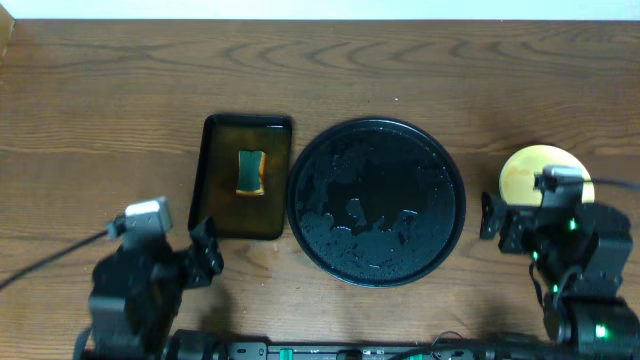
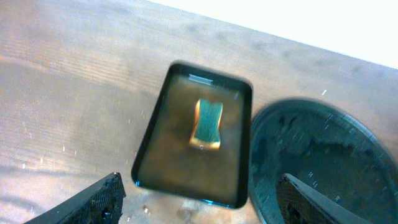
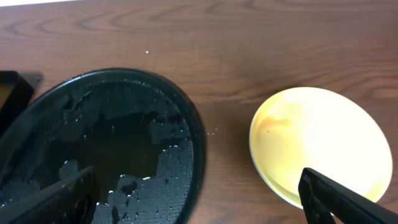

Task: Clean dirty plates on tray and stack at the side

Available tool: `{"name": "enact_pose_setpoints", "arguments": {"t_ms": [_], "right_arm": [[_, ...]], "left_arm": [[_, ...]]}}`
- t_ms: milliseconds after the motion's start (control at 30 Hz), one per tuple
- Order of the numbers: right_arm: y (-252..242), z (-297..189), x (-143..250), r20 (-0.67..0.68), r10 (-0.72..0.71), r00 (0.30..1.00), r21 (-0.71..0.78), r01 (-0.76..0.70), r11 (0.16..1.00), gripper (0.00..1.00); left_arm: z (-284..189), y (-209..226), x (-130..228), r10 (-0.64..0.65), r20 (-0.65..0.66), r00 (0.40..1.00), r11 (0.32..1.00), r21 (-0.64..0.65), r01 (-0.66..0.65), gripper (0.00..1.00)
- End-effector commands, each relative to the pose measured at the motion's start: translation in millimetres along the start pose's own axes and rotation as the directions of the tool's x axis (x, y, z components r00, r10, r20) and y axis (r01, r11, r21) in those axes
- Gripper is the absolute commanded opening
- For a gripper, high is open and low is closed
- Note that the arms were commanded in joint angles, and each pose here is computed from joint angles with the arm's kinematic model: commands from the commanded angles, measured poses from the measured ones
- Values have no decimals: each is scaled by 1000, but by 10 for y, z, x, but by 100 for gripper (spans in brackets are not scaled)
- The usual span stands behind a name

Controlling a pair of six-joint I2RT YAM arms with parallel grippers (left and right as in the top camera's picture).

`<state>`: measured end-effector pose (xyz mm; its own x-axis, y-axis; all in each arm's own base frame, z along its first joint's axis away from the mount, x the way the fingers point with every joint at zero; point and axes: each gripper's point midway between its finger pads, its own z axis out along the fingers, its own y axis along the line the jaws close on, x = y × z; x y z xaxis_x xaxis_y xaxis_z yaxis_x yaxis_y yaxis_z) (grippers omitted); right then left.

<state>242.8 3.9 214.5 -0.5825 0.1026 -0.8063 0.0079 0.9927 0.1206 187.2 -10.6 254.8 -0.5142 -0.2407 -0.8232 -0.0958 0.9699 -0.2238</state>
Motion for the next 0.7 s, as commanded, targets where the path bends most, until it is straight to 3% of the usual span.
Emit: {"name": "enact_pose_setpoints", "arguments": {"t_ms": [0, 267, 533, 667], "right_arm": [[-8, -100, 93, 3, -11, 1000, 11, 11, 1000, 99], [-27, -145, 446, -133, 5, 991, 19, -3, 1000, 99], [-43, -206, 747, -255, 21, 967, 31, -14, 999, 99], [7, -229, 559, -137, -5, 991, 1, 5, 1000, 99]], "left_arm": [[-171, -8, -34, 6, 81, 997, 1000, 29, -9, 79], [-224, -4, -29, 5, 99, 995, 999, 34, -8, 79], [-211, 55, 165, 11, 20, 1000, 1000, 11, -11, 79], [-210, 81, 250, 12, -14, 1000, 1000, 0, -12, 79]]}}
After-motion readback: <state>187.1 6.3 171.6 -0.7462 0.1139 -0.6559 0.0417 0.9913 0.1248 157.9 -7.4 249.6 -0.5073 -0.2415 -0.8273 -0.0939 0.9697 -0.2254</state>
